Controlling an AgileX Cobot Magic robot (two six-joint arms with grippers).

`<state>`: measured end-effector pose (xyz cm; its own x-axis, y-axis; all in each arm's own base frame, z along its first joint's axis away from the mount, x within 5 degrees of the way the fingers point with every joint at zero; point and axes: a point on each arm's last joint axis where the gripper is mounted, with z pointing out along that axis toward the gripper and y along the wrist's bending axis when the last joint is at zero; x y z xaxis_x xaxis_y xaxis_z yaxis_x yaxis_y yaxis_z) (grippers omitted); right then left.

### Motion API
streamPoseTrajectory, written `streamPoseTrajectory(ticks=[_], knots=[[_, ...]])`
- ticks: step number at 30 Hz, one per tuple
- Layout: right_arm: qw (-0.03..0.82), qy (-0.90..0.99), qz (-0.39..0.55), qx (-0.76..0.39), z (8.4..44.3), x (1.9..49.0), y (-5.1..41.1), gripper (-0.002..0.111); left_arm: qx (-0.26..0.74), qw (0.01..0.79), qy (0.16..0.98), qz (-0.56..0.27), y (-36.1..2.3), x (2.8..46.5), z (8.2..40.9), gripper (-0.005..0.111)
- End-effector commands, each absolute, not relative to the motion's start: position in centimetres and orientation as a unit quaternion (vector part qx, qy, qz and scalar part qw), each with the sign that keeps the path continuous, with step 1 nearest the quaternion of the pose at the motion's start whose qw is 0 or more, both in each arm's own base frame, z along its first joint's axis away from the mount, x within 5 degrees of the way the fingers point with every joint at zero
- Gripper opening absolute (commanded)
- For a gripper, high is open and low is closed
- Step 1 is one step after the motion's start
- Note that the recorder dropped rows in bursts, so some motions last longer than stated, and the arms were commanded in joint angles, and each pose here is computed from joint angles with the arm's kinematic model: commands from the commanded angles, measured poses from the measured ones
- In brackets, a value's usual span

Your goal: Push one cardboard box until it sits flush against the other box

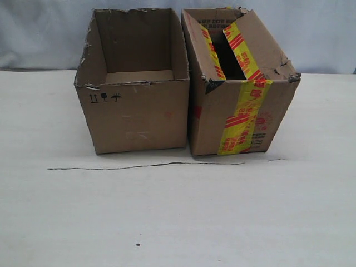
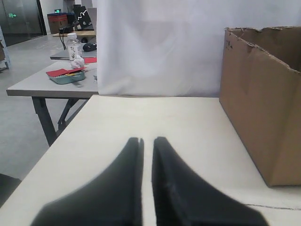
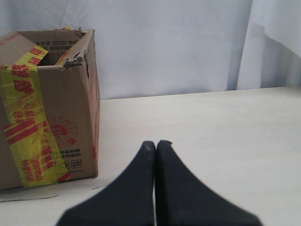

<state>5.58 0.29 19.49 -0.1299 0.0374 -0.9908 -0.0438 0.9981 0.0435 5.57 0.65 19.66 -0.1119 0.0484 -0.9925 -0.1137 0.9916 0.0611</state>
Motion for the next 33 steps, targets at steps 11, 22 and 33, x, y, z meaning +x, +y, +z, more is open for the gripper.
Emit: streamPoseTrajectory(ticks=[11,22,33], knots=[[0.66,0.75,0.027,-0.007,19.38,5.57,0.3,0.0,-0.023,0.665,0.744,0.063,0.68,5.55,19.54,0.0],[0.66,0.75,0.027,-0.007,19.38,5.57,0.3,0.0,-0.023,0.665,0.744,0.063,0.68,5.55,19.54,0.0],[0.66,0.75,0.027,-0.007,19.38,5.57,0.3,0.0,-0.023,0.665,0.744,0.064,0.68,5.55,19.54,0.0]])
